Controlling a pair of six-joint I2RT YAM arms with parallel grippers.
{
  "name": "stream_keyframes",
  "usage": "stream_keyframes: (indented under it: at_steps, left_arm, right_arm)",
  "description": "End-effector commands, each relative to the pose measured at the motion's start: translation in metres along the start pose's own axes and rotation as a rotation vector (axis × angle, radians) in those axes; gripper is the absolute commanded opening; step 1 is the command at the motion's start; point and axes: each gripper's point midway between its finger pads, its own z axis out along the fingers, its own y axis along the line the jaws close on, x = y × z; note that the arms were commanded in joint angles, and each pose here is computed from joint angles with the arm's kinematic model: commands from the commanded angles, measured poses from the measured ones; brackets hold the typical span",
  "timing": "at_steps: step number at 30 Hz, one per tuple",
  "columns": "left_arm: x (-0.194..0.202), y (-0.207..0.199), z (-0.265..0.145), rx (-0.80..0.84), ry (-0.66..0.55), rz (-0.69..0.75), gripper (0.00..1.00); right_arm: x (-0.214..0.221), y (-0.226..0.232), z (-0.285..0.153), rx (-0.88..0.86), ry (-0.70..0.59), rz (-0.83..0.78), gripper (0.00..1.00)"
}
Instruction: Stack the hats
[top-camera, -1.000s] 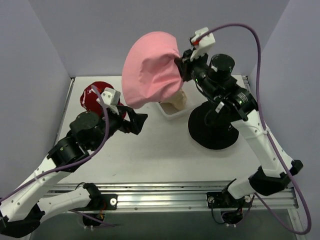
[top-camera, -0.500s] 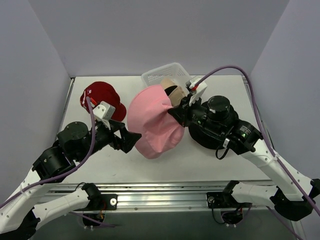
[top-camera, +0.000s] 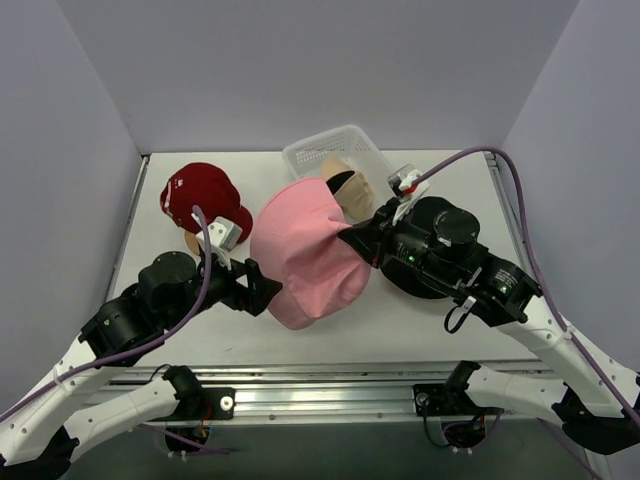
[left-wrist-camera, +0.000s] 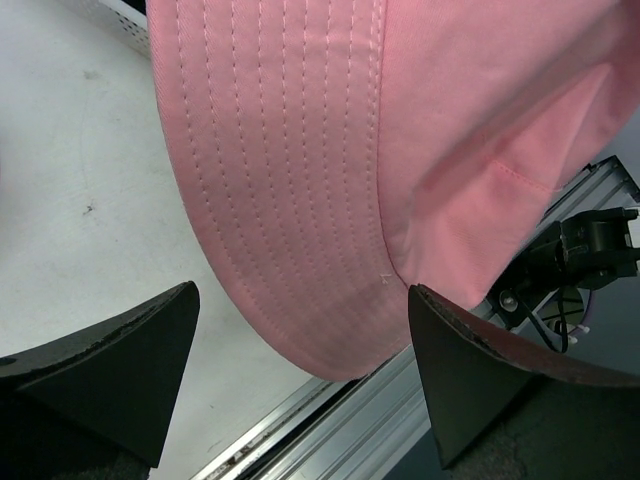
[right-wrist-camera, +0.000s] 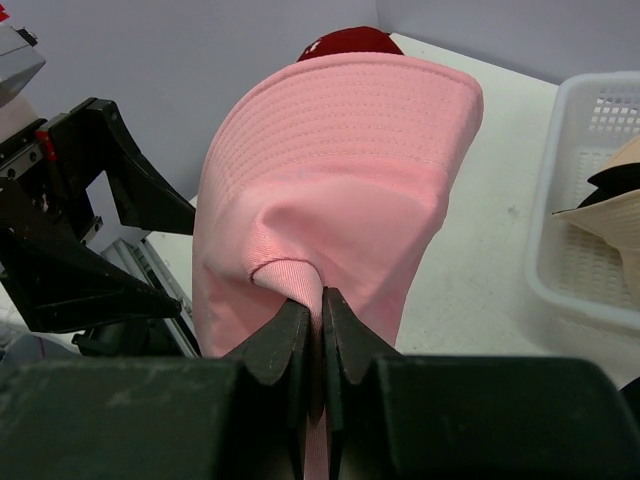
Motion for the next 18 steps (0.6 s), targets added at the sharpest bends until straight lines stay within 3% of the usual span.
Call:
stream_keyframes:
  at_steps: [1, 8, 10, 11, 15, 17, 18]
  left_arm:
    - [-0.007, -0.002, 0.011, 0.000, -0.028, -0.019, 0.94]
    - [-0.026, -0.028, 0.014, 0.138, -0.101, -0.006, 0.94]
    - [-0.040, -0.041, 0.005, 0.212, -0.164, -0.009, 1.00]
    - [-0.043, -0.050, 0.000, 0.259, -0.178, -0.017, 0.80]
    - [-0.070, -0.080, -0.027, 0.423, -0.273, -0.045, 0.37]
    - [-0.076, -0.083, -0.031, 0.432, -0.282, -0.047, 0.22]
    - [-0.078, -0.084, -0.031, 0.435, -0.279, -0.046, 0.10]
  right_arm:
    - [-0.029, 0.016, -0.011, -0.060, -0.109, 0.010, 0.00]
    - [-0.024, 0.017, -0.012, -0.077, -0.107, 0.008, 0.00]
    - [-0.023, 0.015, -0.011, -0.069, -0.106, 0.007, 0.00]
    - [-0.021, 0.013, -0.009, -0.061, -0.103, 0.004, 0.00]
    - [-0.011, -0.001, 0.010, 0.008, -0.062, -0.004, 0.04]
    - [-0.007, -0.003, 0.016, 0.013, -0.045, -0.005, 0.04]
    - [-0.007, -0.003, 0.019, 0.013, -0.042, -0.003, 0.06]
